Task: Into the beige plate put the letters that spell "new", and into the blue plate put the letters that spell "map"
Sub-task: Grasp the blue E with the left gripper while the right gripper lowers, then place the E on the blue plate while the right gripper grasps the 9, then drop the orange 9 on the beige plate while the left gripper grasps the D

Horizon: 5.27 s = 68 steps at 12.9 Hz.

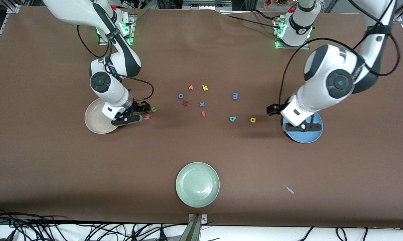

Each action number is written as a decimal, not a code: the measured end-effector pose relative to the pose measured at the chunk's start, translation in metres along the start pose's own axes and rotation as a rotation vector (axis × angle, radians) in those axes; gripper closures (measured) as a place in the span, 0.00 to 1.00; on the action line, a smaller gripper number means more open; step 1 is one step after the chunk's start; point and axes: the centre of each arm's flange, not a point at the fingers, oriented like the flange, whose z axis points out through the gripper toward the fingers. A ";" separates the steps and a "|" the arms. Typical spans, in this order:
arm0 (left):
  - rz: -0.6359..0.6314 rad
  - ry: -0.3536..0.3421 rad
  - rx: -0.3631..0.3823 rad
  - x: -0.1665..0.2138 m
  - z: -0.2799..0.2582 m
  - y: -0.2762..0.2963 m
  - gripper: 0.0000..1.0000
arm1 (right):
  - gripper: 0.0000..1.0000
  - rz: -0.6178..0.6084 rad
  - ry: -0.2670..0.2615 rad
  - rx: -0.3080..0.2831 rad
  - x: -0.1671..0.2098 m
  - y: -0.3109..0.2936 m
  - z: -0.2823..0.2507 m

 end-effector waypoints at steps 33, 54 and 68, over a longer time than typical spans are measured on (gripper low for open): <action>0.149 -0.044 0.206 -0.134 0.242 0.129 0.73 | 0.71 -0.111 0.041 -0.016 -0.043 -0.018 0.036; 0.406 -0.276 0.130 0.052 0.120 -0.134 0.29 | 0.40 -0.155 0.067 -0.007 -0.020 -0.030 0.041; 0.171 0.042 0.034 -0.011 0.196 0.011 0.02 | 0.53 -0.152 0.074 -0.006 -0.019 -0.028 0.042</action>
